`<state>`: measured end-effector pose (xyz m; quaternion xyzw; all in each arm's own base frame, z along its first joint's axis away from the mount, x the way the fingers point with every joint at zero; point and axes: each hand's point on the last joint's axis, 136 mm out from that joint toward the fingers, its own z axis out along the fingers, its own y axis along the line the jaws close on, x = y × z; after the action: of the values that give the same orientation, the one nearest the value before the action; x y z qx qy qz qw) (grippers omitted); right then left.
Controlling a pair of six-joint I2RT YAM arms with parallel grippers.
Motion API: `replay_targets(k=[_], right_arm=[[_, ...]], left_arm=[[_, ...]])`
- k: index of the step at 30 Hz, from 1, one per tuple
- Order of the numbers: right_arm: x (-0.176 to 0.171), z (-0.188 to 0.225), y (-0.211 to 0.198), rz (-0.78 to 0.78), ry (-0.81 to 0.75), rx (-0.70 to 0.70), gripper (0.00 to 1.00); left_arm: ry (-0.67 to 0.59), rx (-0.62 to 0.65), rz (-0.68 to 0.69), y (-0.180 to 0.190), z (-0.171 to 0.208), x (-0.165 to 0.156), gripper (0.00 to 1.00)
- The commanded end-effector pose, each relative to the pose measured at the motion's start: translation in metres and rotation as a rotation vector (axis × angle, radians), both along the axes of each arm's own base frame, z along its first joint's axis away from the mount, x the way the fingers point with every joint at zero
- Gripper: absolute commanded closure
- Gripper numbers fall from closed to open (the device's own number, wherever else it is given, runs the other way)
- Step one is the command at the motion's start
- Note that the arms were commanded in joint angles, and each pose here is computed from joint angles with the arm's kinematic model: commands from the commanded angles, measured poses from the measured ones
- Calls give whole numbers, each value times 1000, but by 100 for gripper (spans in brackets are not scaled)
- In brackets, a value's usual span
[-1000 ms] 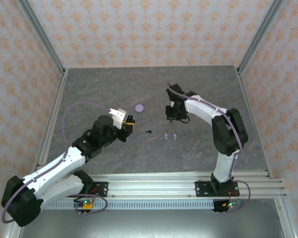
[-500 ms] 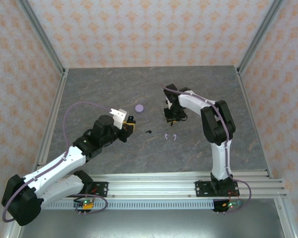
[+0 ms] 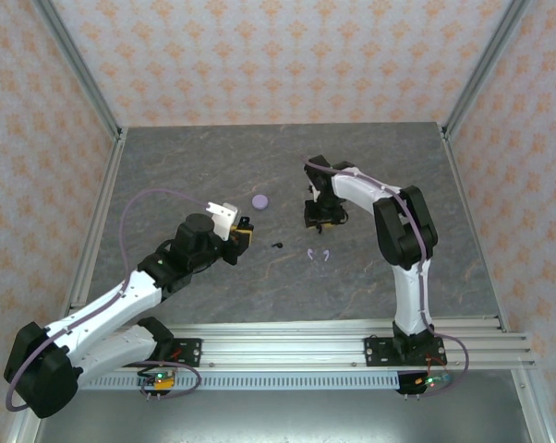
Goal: Insert the wireless bluetooth earbuds into the charging case
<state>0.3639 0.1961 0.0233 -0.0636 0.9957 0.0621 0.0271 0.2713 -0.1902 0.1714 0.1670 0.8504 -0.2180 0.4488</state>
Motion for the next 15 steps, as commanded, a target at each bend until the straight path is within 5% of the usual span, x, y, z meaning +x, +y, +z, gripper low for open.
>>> replay_targets(k=[1,15], right_arm=[[-1,14,-9,-116,-43,-5,54],[-2,3,4,-161,-40,10,59]], left_arm=[[-34,-34,-19,-8,17,4,85],[-26,-36,-24,-9,15,3,85]])
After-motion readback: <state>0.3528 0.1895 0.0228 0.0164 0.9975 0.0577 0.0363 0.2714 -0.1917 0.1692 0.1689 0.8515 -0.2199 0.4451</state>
